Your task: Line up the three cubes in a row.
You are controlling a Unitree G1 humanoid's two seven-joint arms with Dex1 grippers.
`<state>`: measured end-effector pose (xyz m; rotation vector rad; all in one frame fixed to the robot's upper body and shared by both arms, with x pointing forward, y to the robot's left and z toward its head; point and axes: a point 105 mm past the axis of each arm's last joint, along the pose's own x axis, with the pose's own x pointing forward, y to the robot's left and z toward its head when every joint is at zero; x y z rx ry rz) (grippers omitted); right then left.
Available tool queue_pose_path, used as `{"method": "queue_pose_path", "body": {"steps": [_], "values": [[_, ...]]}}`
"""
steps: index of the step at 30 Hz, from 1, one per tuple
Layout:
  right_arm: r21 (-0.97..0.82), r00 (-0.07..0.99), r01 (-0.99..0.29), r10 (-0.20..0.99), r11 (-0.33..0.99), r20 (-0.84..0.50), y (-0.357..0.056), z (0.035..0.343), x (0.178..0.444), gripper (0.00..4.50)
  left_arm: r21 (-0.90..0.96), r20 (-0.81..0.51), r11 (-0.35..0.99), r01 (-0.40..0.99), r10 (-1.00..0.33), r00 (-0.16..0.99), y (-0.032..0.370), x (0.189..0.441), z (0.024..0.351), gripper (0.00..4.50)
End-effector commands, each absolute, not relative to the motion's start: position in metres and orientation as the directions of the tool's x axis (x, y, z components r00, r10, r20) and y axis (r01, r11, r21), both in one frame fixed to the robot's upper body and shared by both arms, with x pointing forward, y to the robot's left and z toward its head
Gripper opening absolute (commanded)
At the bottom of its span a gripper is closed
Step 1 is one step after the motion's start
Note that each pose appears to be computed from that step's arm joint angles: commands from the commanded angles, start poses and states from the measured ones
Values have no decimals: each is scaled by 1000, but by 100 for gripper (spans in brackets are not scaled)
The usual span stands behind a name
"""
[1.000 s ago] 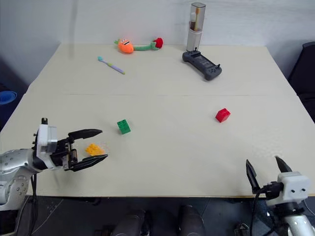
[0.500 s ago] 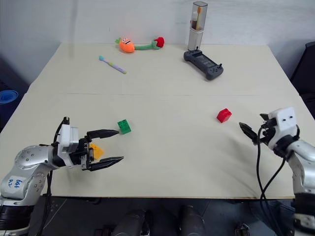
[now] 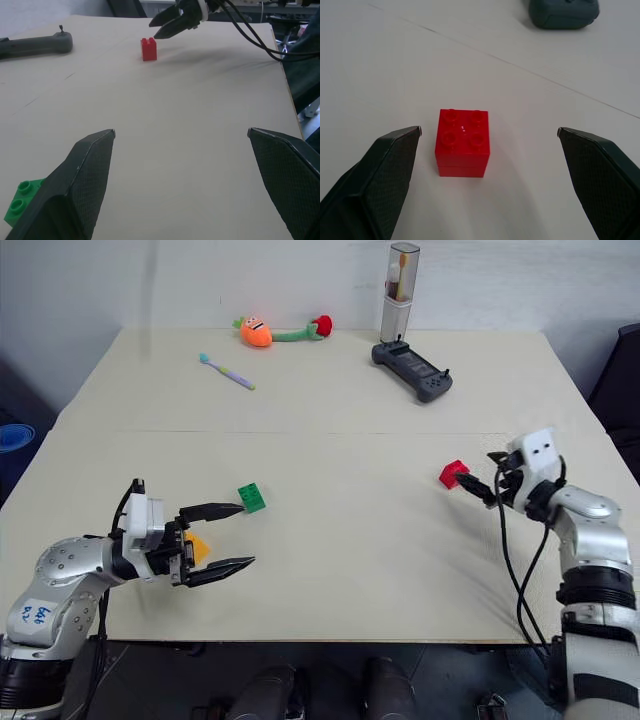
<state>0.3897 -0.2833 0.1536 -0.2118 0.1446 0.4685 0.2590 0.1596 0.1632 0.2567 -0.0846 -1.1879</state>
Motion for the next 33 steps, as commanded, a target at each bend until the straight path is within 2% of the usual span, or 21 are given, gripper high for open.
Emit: {"method": "queue_pose_path", "body": {"steps": [1,6,7,9,13,15,17,19,22,23,26,29,33], "values": [[-205,901,-428,398,880,-172,-285,161,399,450,281,-58,328,902,-932,358,156,258,173,447],[-167,881,-465,436,869,-184,-277,156,404,450,289,-57,326,900,-933,356,155,260,175,447],[-177,883,-463,434,869,-182,-276,156,405,431,291,-57,326,899,-933,357,155,261,176,449],[-161,879,-468,438,869,-189,-275,153,406,393,294,-57,328,898,-931,359,156,261,176,450],[-158,845,-531,505,833,-177,-267,152,403,257,297,-56,332,895,-930,364,157,261,176,450],[-170,798,-602,591,780,-117,-256,166,397,185,299,-50,344,890,-926,374,158,262,177,450],[-184,730,-681,677,709,-95,-245,175,388,146,298,-47,351,888,-923,381,160,263,178,450],[-246,669,-735,735,632,-110,-235,181,380,148,295,-50,353,888,-922,383,161,263,178,450],[-313,475,-860,856,403,-203,-199,184,355,148,293,-56,354,888,-921,386,162,263,177,450],[-313,362,-909,894,276,-263,-179,181,340,148,289,-56,357,888,-920,388,162,263,176,450],[-219,150,-973,926,76,-345,-136,169,307,148,279,-58,362,890,-918,392,162,262,175,450],[-215,122,-976,917,41,-380,-121,151,297,148,275,-63,363,890,-917,394,162,260,173,450],[-197,182,-974,895,108,-407,-124,125,302,148,270,-63,372,888,-914,402,163,258,170,450]]}}
